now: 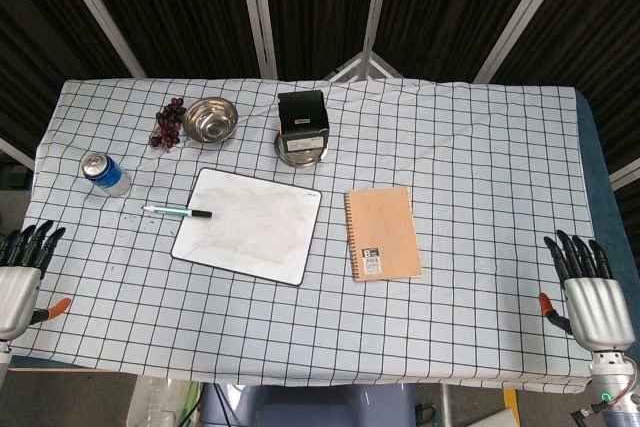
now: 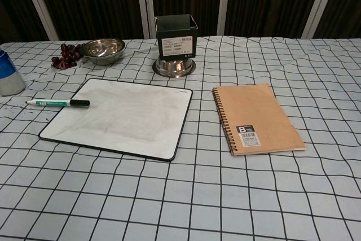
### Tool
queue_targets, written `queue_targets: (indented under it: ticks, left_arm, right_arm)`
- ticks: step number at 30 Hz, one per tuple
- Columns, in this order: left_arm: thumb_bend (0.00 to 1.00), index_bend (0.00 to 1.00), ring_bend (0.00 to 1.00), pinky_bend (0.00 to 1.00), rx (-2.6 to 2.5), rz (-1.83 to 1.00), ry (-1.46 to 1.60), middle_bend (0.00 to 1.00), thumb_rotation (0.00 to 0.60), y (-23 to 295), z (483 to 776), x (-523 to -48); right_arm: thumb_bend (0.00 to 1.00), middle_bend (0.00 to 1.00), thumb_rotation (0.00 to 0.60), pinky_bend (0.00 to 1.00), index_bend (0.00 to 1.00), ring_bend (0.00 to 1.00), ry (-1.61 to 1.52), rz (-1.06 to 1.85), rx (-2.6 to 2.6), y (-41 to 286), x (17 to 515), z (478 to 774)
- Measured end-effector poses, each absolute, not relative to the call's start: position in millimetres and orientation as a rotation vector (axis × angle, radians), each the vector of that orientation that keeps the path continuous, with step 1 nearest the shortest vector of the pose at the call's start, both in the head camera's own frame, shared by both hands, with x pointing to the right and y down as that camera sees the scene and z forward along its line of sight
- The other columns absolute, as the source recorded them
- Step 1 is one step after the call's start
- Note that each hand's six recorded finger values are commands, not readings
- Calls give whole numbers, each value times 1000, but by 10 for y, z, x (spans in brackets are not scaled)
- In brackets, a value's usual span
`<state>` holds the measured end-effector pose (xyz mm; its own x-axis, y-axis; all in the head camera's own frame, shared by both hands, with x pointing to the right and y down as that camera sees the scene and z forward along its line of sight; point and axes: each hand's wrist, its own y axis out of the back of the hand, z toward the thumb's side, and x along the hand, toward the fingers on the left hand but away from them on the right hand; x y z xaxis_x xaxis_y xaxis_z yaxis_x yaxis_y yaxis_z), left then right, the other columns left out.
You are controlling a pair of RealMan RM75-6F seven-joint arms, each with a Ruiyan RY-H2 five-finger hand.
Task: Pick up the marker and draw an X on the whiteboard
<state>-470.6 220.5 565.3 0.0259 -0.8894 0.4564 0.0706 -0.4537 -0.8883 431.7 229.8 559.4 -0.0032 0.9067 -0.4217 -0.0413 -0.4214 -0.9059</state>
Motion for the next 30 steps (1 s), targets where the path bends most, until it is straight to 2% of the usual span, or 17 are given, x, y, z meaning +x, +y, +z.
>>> queue_targets:
  ticks: [22,26,30]
  left_arm:
    - [67,0,0,0,-1526,-1580,895,0,600,2140,5695,-4743]
    - [72,0,0,0,-1510,-1569,887,0,600,2006,5708,-4722]
    - [134,0,0,0,-1504,-1560,869,0,600,1793,5771,-4658]
  right_arm:
    - [348,0,600,0,0,0,-945,1551,-1493,2307,4337,5588]
    - [348,0,600,0,0,0,-951,1555,-1500,2312,4345,5585]
    - [348,0,600,0,0,0,-967,1561,-1512,2311,4351,5590]
